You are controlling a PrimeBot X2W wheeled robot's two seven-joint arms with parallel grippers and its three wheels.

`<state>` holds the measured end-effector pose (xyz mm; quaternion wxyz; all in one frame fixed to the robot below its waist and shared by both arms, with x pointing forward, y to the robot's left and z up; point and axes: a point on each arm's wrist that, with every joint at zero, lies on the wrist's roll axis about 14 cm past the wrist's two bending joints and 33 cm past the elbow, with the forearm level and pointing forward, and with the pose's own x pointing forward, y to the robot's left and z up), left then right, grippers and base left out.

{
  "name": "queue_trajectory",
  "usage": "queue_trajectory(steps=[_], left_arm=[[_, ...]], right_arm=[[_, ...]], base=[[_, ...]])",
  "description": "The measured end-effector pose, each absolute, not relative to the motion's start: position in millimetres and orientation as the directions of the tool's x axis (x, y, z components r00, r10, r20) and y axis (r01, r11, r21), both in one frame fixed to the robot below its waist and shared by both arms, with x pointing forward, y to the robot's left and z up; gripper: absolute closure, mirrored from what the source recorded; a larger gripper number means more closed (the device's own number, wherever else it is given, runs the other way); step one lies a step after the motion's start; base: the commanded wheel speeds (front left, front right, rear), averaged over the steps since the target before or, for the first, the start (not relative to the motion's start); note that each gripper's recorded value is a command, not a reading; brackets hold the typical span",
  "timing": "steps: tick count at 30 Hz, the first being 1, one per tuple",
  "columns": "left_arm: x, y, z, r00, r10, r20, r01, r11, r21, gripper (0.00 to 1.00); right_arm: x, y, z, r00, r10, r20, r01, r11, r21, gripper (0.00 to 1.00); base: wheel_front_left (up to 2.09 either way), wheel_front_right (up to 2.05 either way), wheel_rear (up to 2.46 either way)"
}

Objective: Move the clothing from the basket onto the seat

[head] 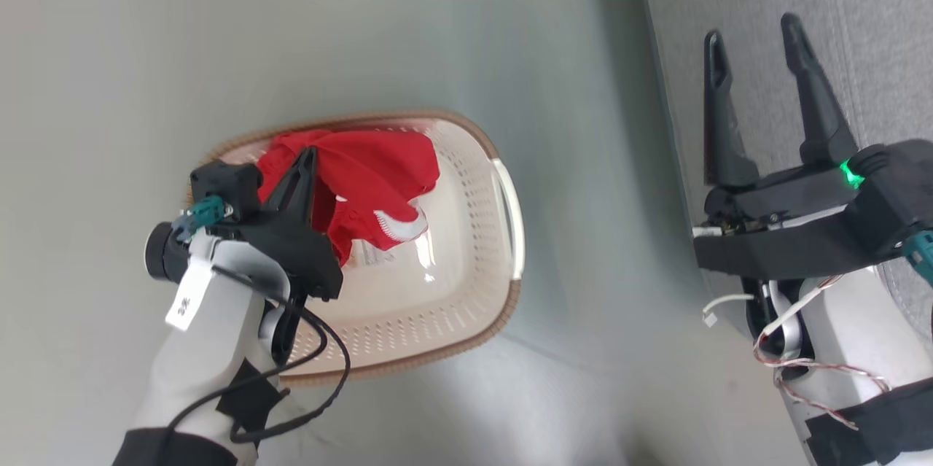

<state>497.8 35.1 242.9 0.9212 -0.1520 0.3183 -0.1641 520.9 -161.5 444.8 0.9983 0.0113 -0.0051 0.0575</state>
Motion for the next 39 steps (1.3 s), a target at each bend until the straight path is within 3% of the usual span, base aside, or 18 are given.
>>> queue_trajectory(steps=[11,20,31,39], left_arm=[[508.3,61.2,322.9,0.860,-0.339,-0.380,0.193,0.908,-0.373,1.00],[510.2,80.0,421.2,0.947,-0.290,-0.140,0.219,0.898,-0.382,1.00],[477.7,76.3,513.0,0.943,-0.316,0.102,0.332,0.887,-0.320,1.00],[444.0,70.8,549.5,0.919,-0.339,0.201,0.386,0.877,-0.286,1.00]], right_arm=[[504.4,-141.1,478.1,0.984,0.168,0.052,-0.170,0.985,0.037,0.00],[476.5,-126.2,500.9,0.976,0.210,0.062,-0.213,0.975,0.054,0.00],[437.8,-118.0,515.1,0.970,0.238,0.055,-0.242,0.967,0.076,0.00],[408.9,-115.8,520.9,0.968,0.247,0.048,-0.250,0.964,0.091,0.00]], base=[[0.00,0.00,0.00],[0.00,0.00,0.00],[0.00,0.00,0.00],[0.00,0.00,0.00]])
